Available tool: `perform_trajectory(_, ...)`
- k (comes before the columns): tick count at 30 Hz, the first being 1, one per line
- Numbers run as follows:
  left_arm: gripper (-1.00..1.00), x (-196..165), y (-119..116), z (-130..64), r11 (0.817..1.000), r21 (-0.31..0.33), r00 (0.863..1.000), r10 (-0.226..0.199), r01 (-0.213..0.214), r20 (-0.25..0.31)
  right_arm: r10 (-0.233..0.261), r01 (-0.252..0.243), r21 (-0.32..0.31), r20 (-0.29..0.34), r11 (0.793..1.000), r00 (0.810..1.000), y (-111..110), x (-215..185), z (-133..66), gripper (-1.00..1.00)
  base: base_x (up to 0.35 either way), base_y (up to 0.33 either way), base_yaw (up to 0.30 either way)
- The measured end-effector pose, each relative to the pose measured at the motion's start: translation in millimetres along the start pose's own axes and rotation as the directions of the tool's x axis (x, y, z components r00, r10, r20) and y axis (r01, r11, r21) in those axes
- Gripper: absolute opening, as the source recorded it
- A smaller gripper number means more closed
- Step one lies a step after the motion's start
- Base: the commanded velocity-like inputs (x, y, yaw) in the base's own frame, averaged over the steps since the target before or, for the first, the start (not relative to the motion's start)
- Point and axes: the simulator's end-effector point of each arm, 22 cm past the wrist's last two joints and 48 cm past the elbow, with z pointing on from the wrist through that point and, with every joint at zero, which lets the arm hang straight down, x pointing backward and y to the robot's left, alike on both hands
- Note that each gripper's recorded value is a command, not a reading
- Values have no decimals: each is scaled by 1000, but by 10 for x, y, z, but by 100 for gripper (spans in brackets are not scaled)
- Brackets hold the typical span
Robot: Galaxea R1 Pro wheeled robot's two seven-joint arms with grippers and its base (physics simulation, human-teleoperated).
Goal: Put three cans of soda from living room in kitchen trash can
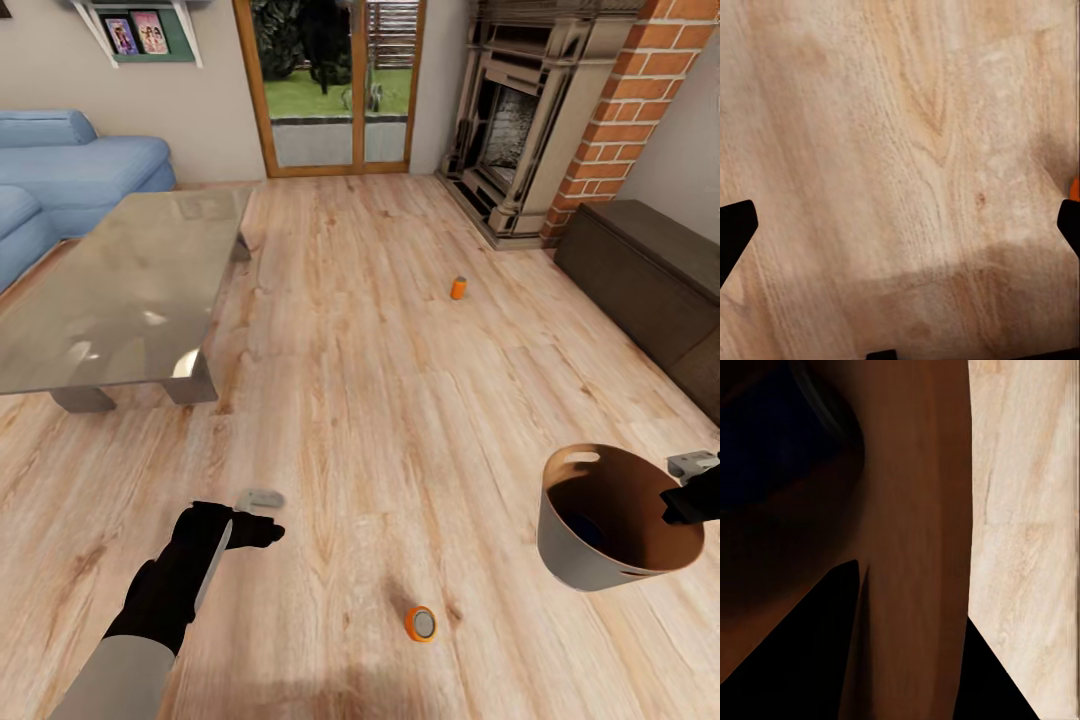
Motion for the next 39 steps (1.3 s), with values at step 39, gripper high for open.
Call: perform_trajectory(39, 100, -18, -62, -12, 1000, 6, 1000, 18, -18, 5, 20, -20, 48, -6, 999, 1000, -279, 109, -113, -100, 0, -275, 166)
